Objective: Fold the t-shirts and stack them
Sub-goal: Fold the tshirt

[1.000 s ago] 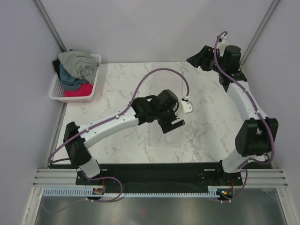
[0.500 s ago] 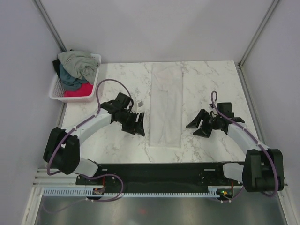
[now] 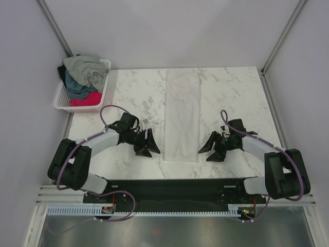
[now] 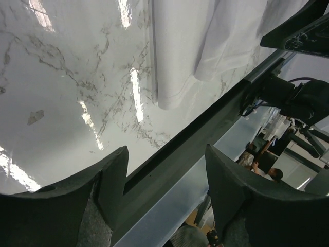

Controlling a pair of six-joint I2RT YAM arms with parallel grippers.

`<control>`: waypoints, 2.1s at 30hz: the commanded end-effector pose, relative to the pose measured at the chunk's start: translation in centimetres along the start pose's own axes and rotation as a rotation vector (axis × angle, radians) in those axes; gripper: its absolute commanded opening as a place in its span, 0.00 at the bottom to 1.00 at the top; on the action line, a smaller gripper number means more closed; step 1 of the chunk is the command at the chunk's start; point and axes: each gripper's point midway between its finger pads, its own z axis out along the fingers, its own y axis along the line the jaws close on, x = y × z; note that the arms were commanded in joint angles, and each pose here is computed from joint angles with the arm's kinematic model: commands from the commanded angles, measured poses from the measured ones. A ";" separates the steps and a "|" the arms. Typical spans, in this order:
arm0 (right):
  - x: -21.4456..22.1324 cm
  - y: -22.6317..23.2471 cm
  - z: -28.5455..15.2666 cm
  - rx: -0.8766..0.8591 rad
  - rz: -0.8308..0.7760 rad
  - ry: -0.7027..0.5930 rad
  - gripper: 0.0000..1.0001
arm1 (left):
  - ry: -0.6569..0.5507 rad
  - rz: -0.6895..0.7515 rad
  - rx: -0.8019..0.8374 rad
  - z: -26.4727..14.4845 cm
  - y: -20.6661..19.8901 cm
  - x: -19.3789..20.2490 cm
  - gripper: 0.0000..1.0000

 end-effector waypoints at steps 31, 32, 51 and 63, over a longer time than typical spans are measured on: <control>0.5 -0.3 3.7 0.022 0.007 0.046 0.60 | 0.069 -0.053 -0.025 5.7 -0.1 -1.0 0.62; 0.4 -0.3 3.7 0.021 0.007 0.044 0.60 | 0.070 -0.054 -0.027 5.8 0.0 -1.0 0.62; 1.0 0.7 4.5 -0.020 -0.014 0.072 0.37 | 0.136 -0.036 0.000 7.8 -1.3 0.1 0.36; 1.6 1.1 3.9 -0.023 -0.055 0.072 0.05 | 0.136 -0.024 0.003 7.5 -1.6 0.4 0.02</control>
